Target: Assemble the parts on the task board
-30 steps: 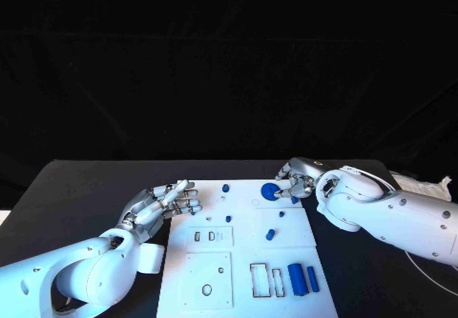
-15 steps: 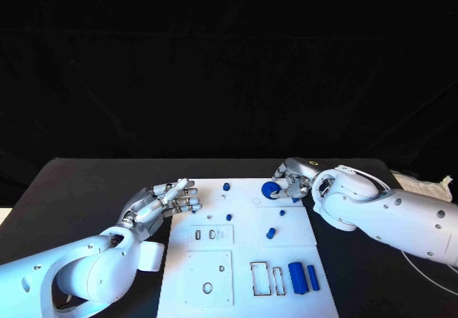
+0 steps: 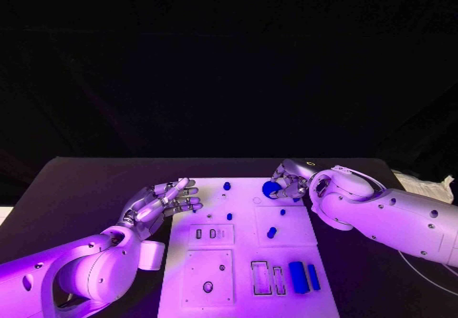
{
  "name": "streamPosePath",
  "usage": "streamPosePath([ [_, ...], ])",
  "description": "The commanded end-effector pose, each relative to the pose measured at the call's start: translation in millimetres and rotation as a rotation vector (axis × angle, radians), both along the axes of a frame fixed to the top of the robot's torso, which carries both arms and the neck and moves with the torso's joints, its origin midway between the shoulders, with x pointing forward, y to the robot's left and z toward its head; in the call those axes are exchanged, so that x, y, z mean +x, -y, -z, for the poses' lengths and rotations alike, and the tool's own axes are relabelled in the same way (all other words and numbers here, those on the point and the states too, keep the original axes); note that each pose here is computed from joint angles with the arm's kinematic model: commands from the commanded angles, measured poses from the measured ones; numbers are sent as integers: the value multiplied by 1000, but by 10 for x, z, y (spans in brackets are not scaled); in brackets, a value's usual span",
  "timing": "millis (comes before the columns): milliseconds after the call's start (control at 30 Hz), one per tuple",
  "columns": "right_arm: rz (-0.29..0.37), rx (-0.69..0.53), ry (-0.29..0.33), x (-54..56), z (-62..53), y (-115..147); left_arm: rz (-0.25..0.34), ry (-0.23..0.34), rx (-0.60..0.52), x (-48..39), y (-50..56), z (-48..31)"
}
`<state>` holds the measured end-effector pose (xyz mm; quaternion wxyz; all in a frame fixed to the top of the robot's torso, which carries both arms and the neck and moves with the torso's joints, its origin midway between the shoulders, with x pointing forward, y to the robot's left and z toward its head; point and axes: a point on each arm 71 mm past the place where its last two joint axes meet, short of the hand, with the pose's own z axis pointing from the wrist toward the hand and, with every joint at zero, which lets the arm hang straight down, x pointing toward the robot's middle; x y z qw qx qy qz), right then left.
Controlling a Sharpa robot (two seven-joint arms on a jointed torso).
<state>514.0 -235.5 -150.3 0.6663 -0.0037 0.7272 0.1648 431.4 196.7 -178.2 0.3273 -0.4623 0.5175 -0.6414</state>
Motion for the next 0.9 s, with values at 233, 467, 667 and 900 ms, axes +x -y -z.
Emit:
streamPosePath([
  [233,-6,-50,-18,6,32,-2,20,5,-14,-4,22,-14],
  [467,-2,-65,1,5,27,-5,19,5,-14,-1,20,-13],
  [667,-16,-31,62,-22,-20,-58,19,5,-14,0,20,-12],
  [900,-46,10,117,-78,-81,-166,19,5,-14,3,22,-10],
])
